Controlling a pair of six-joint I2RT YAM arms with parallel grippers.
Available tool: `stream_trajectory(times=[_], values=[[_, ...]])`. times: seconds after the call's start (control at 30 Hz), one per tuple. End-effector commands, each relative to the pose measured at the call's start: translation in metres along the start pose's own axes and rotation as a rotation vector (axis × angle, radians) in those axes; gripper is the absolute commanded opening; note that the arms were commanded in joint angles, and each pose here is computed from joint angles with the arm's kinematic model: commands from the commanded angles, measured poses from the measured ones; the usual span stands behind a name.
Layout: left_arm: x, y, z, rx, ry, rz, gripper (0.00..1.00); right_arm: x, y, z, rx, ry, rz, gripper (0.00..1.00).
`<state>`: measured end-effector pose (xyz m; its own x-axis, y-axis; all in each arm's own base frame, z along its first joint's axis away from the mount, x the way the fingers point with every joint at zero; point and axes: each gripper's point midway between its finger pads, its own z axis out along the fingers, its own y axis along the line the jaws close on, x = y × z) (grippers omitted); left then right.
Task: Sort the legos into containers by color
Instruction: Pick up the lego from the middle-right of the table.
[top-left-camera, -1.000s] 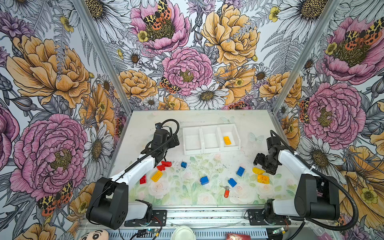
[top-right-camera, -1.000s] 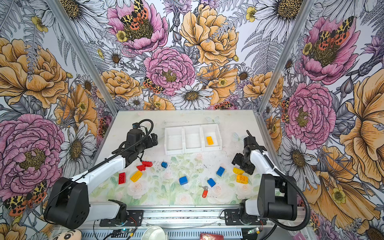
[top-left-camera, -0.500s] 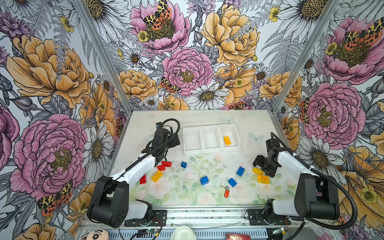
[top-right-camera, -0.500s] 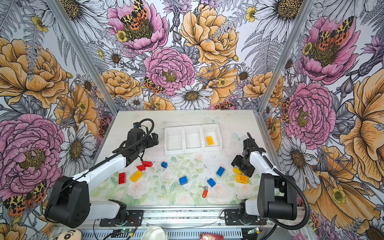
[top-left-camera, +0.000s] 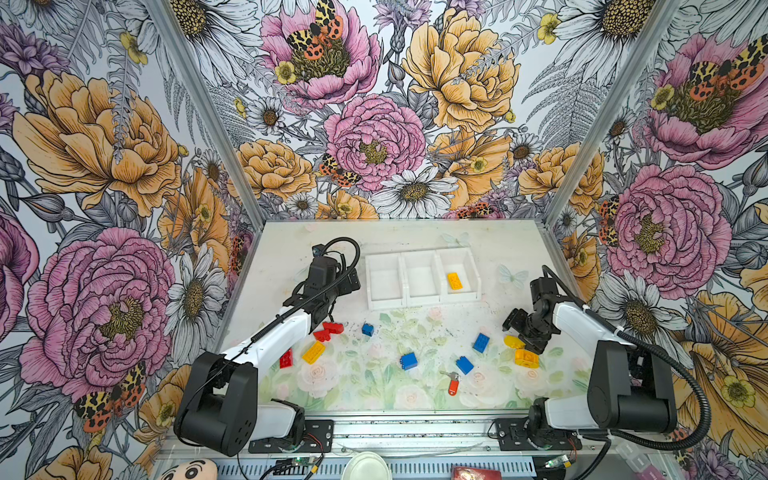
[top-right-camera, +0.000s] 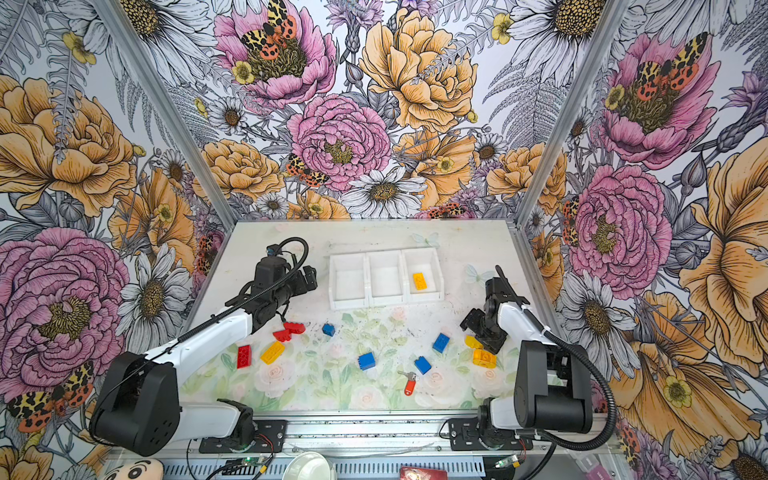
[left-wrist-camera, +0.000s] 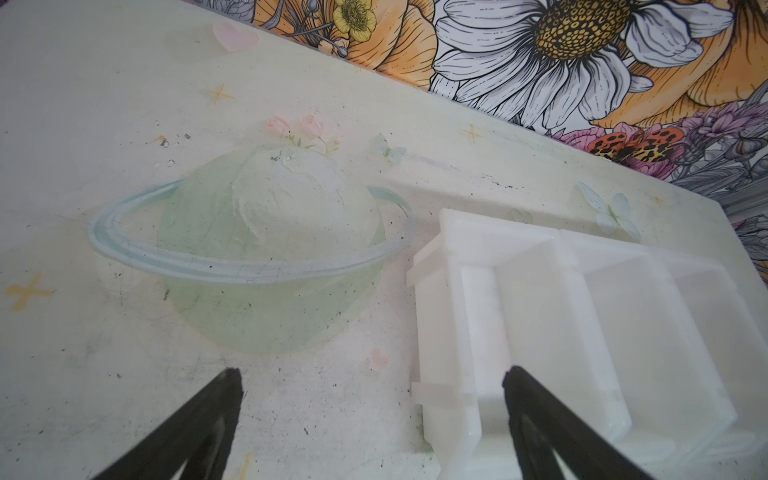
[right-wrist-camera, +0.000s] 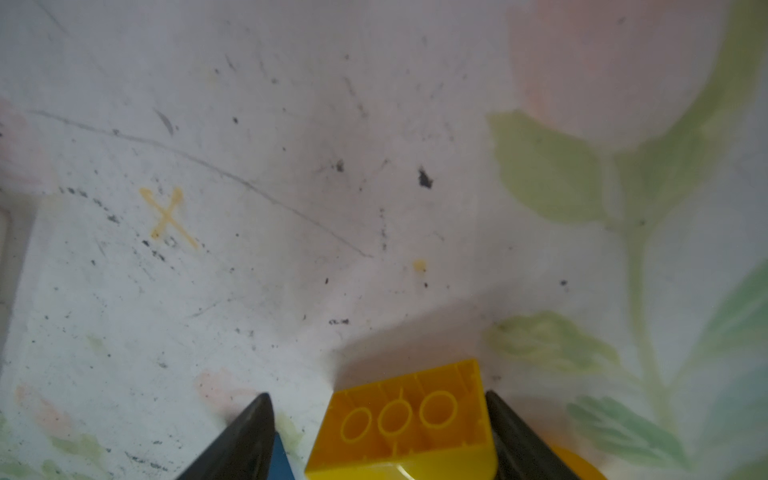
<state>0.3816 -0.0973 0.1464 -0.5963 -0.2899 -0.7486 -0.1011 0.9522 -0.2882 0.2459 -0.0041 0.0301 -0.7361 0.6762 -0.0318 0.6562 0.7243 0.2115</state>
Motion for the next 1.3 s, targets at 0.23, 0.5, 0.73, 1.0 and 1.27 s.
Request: stream_trajectory(times=[0.23, 0.5, 0.73, 1.0, 1.27], values=[[0.000, -0.004, -0.002, 0.015, -0.002, -0.016, 0.99, -0.005, 0.013, 0.007, -0.022, -0.007, 0.000, 0.78], [0.000, -0.004, -0.002, 0.014, -0.003, -0.015, 0.99, 0.006, 0.012, 0.013, -0.009, 0.013, -0.031, 0.67], [0.000, -0.003, -0.003, 0.013, -0.007, -0.016, 0.99, 0.017, 0.007, 0.020, 0.010, 0.044, -0.058, 0.58], [-0.001, -0.003, -0.004, 0.012, -0.007, -0.018, 0.99, 0.019, 0.006, 0.020, 0.013, 0.038, -0.071, 0.43], [-0.001, -0.003, -0.005, 0.011, -0.009, -0.018, 0.99, 0.018, 0.011, 0.016, -0.005, 0.030, -0.075, 0.19]])
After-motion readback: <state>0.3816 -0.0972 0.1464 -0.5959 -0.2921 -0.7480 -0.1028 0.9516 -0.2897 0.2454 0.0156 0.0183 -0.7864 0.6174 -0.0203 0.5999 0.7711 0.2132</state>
